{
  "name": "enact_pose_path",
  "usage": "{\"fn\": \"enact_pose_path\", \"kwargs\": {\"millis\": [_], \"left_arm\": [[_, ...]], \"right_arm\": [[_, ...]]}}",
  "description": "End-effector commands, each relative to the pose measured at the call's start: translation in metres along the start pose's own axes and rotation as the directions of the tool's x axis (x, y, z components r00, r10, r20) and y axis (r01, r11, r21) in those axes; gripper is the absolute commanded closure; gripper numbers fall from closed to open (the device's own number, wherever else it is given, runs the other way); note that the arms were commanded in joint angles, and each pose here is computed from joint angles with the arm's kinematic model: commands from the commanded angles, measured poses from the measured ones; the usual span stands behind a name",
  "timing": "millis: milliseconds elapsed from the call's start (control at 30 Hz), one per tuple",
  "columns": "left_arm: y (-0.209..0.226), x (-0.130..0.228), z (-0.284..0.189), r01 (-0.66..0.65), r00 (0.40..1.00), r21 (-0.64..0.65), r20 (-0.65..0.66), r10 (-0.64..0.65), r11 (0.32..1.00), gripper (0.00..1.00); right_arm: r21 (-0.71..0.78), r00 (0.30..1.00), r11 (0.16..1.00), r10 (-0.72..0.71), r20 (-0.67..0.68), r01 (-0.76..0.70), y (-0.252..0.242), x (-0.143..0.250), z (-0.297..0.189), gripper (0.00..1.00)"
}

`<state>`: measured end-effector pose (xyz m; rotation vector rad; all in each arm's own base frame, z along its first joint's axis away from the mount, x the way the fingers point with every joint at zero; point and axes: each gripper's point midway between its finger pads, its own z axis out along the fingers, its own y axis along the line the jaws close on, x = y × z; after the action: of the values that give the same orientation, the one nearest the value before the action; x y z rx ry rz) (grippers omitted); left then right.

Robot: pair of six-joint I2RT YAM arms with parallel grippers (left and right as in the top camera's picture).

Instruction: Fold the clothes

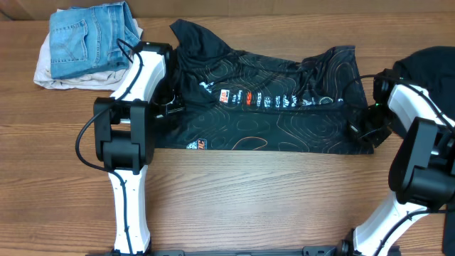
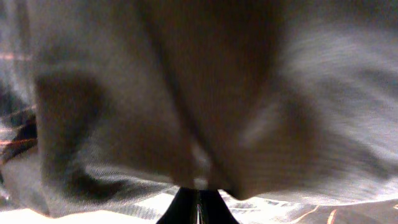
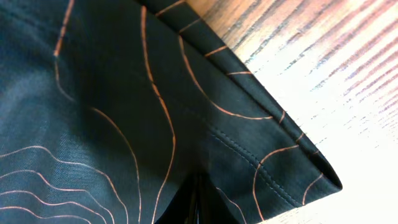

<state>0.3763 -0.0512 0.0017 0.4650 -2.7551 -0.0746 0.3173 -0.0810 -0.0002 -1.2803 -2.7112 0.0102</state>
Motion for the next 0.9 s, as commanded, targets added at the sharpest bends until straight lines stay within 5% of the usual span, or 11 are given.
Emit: {"fn": "enact_pose_path", "kwargs": {"millis": [0, 533, 767, 800, 867], "left_arm": [[0.044, 0.002, 0.003, 0.143, 0.99, -0.185, 0.012, -0.144, 0.972, 0.96], [0.058, 0.032, -0.003, 0.159, 0.978, -0.261, -0.089, -0.188, 0.952, 0.96], [0.034, 0.012, -0.06, 0.153, 0.98, -0.147, 0.15, -0.131, 0.977, 0.96], [0.026, 0.009, -0.074, 0.128, 0.976, -0.107, 0.191, -0.106, 0.986, 0.91], [-0.018, 0.003, -0.115, -0.02, 0.958, 0.08, 0.286, -0.004, 0.997, 0.43]], "right_arm": [[0.126, 0.995, 0.987, 0.102, -0.008, -0.1, -0.032, 0.005, 0.019, 0.96], [0.103, 0.946, 0.941, 0.324, 0.005, -0.323, -0.086, -0.035, 0.0, 0.96], [0.021, 0.954, 0.956, 0.289, 0.081, -0.292, -0.065, -0.065, -0.077, 0.95], [-0.041, 0.972, 0.975, 0.22, 0.078, -0.217, -0.049, -0.068, -0.09, 0.9], [-0.197, 0.993, 0.979, 0.067, 0.092, -0.048, -0.009, -0.071, -0.115, 0.28]]}}
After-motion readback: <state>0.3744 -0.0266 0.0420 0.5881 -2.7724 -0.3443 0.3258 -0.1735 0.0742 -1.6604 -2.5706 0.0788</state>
